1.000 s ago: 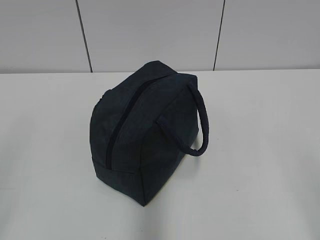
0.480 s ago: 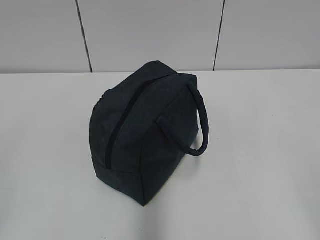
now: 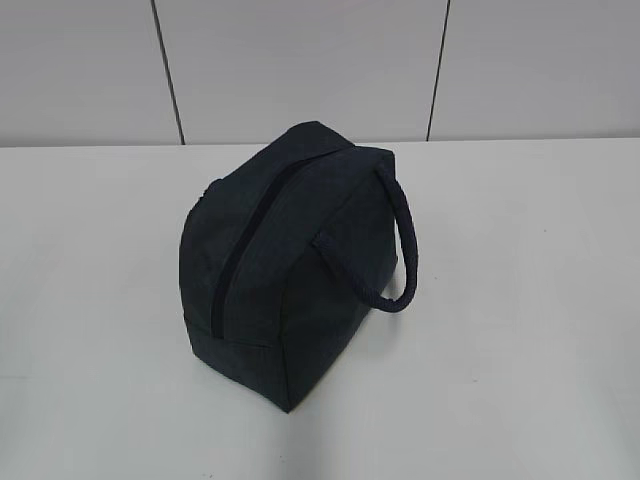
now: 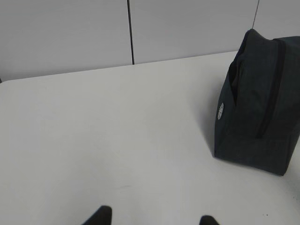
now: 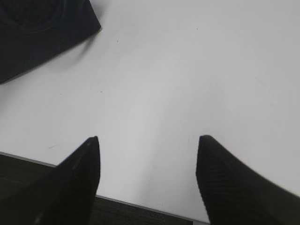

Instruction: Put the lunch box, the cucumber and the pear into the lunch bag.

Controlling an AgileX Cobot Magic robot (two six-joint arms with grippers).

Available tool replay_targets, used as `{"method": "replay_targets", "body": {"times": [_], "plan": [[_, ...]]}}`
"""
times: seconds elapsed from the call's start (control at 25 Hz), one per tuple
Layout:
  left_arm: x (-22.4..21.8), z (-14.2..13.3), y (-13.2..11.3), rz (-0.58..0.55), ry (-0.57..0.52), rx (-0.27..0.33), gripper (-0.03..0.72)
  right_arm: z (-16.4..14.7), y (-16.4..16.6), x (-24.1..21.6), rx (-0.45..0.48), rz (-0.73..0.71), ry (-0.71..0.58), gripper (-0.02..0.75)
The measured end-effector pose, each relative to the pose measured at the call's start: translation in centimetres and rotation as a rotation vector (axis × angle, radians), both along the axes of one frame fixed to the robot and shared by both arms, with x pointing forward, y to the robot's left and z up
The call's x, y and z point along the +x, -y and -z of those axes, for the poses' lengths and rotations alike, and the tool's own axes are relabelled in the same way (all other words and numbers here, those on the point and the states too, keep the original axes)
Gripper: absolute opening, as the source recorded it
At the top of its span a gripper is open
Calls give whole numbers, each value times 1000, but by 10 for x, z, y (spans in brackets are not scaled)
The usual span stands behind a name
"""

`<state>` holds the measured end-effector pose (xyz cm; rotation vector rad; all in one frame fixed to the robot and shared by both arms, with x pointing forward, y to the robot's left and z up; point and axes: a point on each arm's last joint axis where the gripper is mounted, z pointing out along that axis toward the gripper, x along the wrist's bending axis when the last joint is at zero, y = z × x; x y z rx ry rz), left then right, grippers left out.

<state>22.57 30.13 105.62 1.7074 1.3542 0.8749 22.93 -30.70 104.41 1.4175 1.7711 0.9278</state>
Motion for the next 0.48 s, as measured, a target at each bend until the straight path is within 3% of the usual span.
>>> {"method": "replay_targets", "body": {"times": [0.48], "plan": [[0, 0, 0, -20, 0, -2, 342, 0, 0, 0, 0, 30, 1, 498]]}}
